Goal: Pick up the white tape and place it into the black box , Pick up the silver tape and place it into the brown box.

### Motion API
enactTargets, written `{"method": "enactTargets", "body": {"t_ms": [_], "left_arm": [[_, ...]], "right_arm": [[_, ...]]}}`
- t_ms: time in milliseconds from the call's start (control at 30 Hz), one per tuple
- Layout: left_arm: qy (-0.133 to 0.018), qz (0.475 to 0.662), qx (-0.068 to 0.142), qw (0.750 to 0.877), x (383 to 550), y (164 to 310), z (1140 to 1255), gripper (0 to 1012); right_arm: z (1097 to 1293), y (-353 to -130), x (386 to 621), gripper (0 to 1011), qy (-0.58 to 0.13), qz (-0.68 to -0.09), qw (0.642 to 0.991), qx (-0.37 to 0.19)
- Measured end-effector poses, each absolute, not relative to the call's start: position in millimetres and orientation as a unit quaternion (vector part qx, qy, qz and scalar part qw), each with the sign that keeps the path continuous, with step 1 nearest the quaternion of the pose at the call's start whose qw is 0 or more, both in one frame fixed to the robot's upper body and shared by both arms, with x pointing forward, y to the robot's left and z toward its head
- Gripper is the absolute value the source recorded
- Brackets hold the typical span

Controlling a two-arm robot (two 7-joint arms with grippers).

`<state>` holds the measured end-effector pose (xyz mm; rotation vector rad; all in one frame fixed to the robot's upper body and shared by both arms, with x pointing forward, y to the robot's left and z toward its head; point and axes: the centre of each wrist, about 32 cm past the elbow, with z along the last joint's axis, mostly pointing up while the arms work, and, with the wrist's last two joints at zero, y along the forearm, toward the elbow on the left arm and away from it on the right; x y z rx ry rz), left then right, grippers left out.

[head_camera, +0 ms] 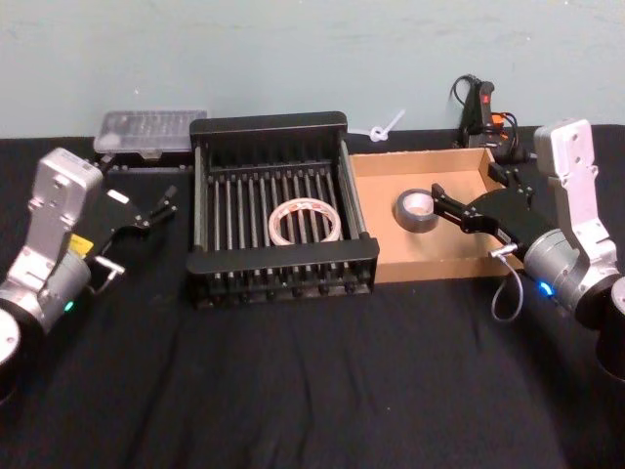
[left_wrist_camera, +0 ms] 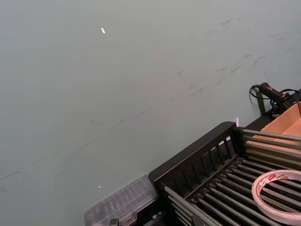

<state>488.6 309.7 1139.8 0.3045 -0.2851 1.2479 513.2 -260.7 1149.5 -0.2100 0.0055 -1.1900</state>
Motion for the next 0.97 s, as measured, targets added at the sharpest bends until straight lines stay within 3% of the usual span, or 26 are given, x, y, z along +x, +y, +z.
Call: {"method": "enactTargets", "body": {"t_ms": [967], "left_arm": [[-0.132,0.580,0.141,0.791,488.6,309.7,1139.8,1001]], "right_arm": [[1150.3,-260.2,513.6,1002,0.003,-0.558,0.824,-0.098]]}}
